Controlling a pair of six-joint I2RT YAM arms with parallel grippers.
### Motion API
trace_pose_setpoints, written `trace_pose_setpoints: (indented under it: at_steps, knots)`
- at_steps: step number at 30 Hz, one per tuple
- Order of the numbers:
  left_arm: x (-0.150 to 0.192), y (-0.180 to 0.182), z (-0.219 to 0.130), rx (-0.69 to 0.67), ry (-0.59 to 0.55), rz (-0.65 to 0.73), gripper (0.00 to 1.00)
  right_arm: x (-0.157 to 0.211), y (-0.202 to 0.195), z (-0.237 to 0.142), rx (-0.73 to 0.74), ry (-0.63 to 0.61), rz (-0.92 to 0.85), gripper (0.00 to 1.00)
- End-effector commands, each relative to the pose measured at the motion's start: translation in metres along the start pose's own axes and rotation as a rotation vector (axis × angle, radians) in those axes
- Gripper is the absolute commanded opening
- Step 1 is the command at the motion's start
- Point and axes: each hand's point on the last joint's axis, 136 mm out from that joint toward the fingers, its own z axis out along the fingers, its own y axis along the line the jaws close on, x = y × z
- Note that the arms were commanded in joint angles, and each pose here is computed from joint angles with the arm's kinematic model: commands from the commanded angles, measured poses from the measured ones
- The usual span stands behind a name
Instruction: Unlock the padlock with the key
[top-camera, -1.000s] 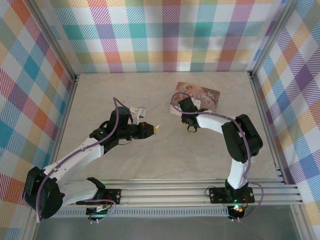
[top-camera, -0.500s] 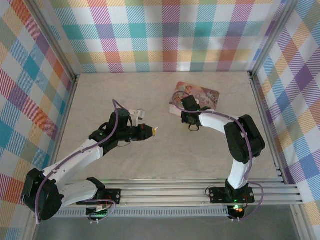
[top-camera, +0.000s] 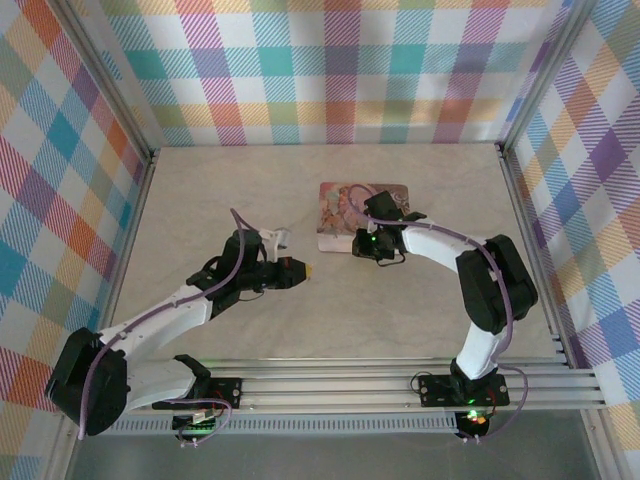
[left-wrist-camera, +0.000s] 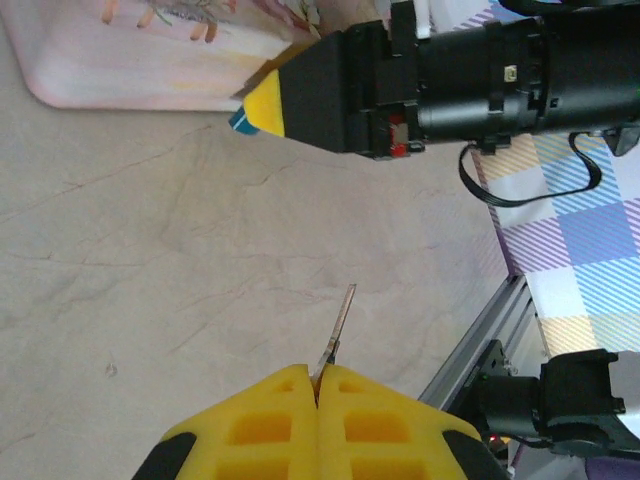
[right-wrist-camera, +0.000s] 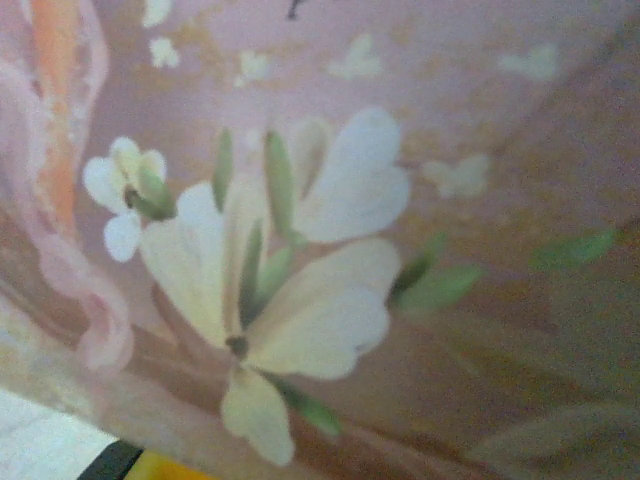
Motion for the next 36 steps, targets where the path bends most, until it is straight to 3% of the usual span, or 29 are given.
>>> trace_pose_setpoints:
  at_steps: [1, 8, 14, 19, 36]
  knots:
    - [-0.007, -0.003, 0.011, 0.037, -0.046, 0.041, 0.0, 0.004, 0.028, -0.026, -0.108, 0.034, 0.065, 0.0]
    - [-0.019, -0.011, 0.034, 0.114, -0.097, 0.049, 0.0, -0.001, 0.032, -0.049, -0.096, 0.059, 0.21, 0.0]
    - [-0.02, -0.019, 0.056, 0.172, -0.074, 0.085, 0.0, 0.002, 0.029, -0.059, -0.104, 0.078, 0.331, 0.0]
    - [-0.017, -0.028, 0.067, 0.221, -0.032, 0.135, 0.0, -0.005, 0.039, -0.075, -0.149, 0.079, 0.338, 0.0]
    - [-0.02, -0.018, 0.088, 0.232, -0.062, 0.183, 0.0, -0.008, 0.042, -0.102, -0.283, 0.183, 0.353, 0.0]
